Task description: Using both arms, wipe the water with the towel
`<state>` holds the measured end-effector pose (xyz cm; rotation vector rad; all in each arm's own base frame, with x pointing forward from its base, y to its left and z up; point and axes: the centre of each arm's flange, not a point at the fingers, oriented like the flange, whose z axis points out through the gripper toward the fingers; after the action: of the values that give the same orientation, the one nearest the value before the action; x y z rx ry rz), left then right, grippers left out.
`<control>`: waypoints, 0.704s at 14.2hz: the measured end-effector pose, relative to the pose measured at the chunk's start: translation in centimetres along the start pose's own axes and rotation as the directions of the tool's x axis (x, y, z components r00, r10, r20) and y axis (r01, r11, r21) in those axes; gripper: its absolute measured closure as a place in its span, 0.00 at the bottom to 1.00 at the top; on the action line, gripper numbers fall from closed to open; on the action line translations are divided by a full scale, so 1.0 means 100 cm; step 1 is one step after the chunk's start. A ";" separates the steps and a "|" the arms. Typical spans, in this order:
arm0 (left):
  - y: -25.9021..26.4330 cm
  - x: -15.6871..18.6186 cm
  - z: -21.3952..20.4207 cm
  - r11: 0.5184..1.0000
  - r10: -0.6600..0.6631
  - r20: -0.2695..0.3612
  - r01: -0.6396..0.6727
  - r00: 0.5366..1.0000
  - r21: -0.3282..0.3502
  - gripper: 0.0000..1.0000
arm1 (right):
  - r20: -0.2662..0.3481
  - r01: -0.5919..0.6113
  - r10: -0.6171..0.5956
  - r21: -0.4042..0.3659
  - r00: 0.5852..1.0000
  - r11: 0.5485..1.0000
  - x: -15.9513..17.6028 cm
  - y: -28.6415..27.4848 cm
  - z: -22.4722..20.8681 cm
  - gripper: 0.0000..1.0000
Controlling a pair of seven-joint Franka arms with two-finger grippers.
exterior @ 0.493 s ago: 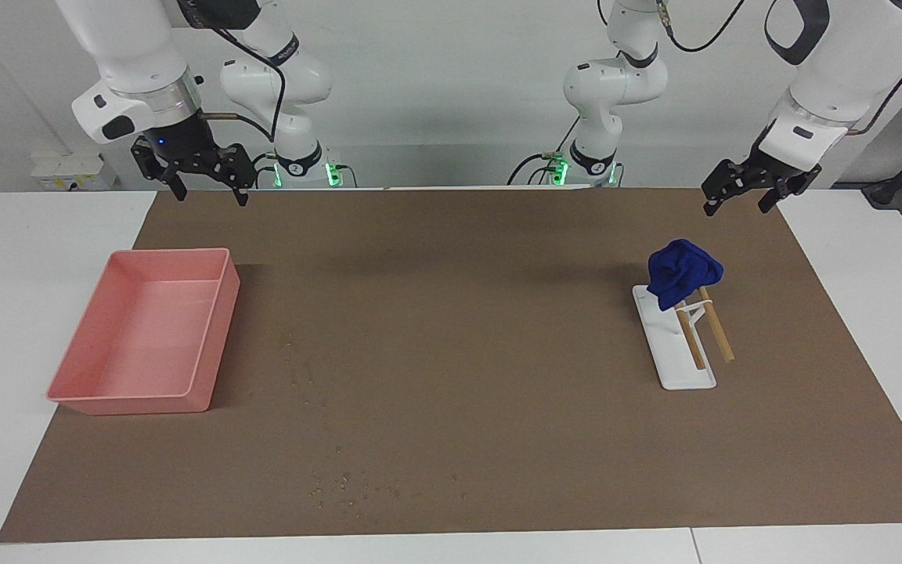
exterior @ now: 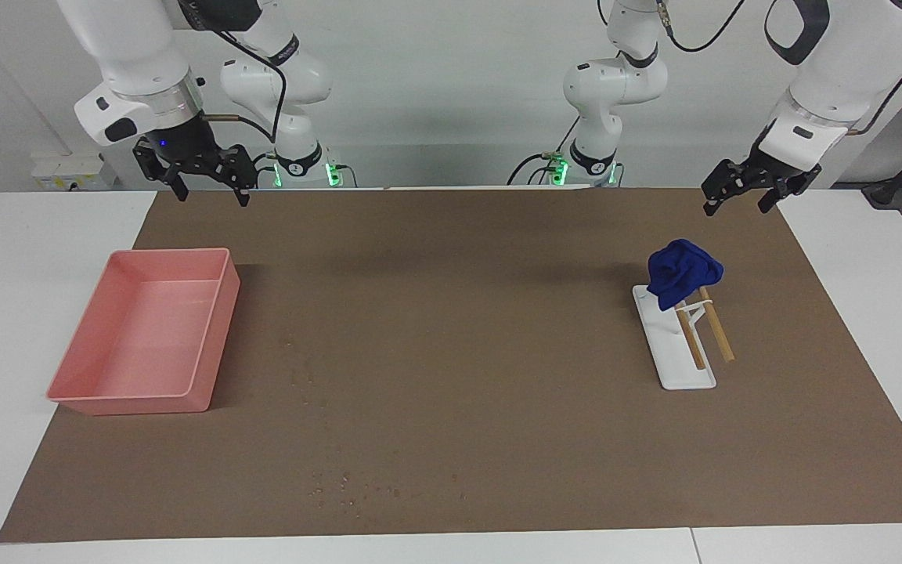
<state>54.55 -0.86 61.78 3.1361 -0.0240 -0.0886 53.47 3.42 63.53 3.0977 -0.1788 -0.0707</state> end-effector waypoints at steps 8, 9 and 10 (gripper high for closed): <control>0.000 0.001 0.002 1.000 0.000 0.000 0.000 1.000 0.000 0.00 | 0.000 0.000 0.000 0.000 1.000 1.000 0.000 0.000 0.000 0.00; 0.000 0.002 0.004 1.000 -0.001 -0.006 0.001 1.000 0.000 0.00 | -0.001 0.000 0.000 0.000 1.000 1.000 -0.001 0.000 -0.001 0.00; -0.001 0.004 0.007 1.000 -0.002 -0.014 0.002 1.000 0.000 0.00 | -0.002 0.000 0.000 0.000 1.000 1.000 -0.001 0.000 -0.001 0.00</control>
<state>54.86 -0.78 61.04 3.1365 -0.0215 -0.0665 53.39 3.43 63.65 3.0980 -0.1787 -0.0673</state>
